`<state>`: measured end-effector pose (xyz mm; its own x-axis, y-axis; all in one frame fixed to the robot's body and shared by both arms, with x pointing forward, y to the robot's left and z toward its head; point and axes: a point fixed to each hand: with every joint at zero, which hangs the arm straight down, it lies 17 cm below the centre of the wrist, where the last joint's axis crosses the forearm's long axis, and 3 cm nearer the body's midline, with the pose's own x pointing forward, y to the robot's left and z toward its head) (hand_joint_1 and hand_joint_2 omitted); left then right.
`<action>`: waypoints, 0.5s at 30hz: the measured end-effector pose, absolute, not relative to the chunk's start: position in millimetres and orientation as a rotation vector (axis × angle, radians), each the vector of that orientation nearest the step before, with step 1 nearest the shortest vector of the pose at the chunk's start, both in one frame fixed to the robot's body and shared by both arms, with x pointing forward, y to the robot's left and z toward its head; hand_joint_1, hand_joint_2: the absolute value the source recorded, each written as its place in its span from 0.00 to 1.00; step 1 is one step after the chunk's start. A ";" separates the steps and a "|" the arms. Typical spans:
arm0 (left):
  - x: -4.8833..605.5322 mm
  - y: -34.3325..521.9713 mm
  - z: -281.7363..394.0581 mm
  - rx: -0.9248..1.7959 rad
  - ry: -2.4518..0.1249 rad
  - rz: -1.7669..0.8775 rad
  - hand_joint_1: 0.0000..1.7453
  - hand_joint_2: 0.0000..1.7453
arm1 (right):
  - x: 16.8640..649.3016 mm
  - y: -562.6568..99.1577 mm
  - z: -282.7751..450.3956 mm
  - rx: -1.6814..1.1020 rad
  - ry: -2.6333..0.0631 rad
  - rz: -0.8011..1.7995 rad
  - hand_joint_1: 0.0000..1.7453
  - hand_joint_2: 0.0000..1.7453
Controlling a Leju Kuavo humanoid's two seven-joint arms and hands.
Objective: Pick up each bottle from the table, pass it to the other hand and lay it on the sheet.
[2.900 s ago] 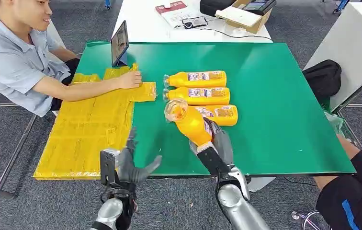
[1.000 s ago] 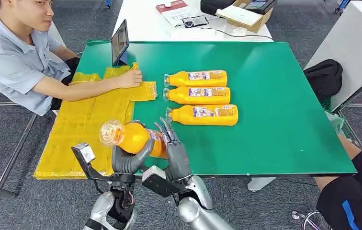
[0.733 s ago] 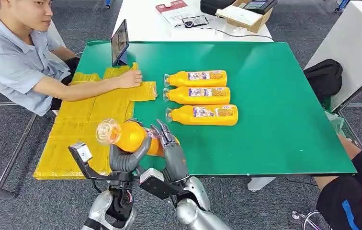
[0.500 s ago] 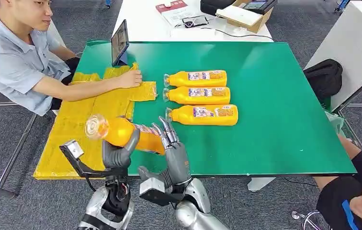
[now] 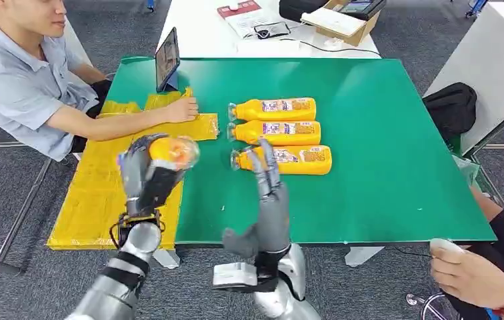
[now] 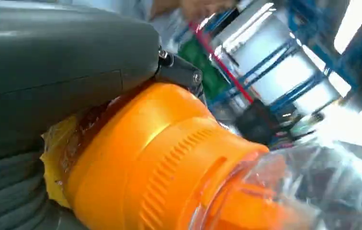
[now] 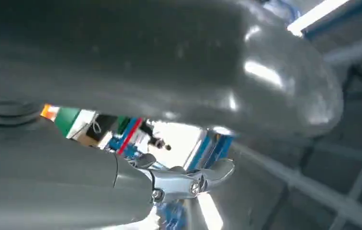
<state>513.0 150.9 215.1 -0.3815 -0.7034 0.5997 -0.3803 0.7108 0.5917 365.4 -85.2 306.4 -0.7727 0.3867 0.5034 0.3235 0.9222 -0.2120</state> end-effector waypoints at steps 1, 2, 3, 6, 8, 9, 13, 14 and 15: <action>519.8 154.3 207.4 0.868 -1.974 -0.504 1.00 1.00 | 364.5 -89.5 308.5 -0.511 -2.521 0.133 0.00 0.00; 524.3 158.9 199.3 0.887 -1.945 -0.534 1.00 1.00 | 363.4 -93.9 310.7 -0.517 -2.522 0.116 0.00 0.00; 527.6 162.2 193.8 0.897 -1.926 -0.553 1.00 1.00 | 362.5 -96.8 312.5 -0.521 -2.523 0.104 0.00 0.00; 533.3 166.8 184.6 0.907 -1.895 -0.584 1.00 1.00 | 360.8 -101.8 316.5 -0.533 -2.529 0.087 0.00 0.00; 535.5 170.8 176.1 0.915 -1.869 -0.606 1.00 1.00 | 360.2 -104.7 318.2 -0.536 -2.530 0.075 0.00 0.00; 538.2 172.6 172.7 0.922 -1.849 -0.614 1.00 1.00 | 360.4 -106.6 318.0 -0.533 -2.527 0.064 0.00 0.00; 553.6 187.6 146.7 1.043 -1.673 -0.755 1.00 1.00 | 364.9 -113.8 312.1 -0.494 -2.492 0.005 0.00 0.00; 557.3 191.7 139.6 1.076 -1.624 -0.804 1.00 1.00 | 367.5 -114.7 306.5 -0.477 -2.471 -0.007 0.00 0.00; 560.8 196.5 130.3 1.089 -1.576 -0.853 1.00 1.00 | 370.4 -115.2 299.5 -0.462 -2.449 -0.015 0.00 0.00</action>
<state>560.8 196.5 130.3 -0.0969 -0.9382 0.3324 -0.2345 0.3460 0.9085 370.4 -115.2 299.5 -0.7346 0.3234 0.5965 0.3310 0.9382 -0.1012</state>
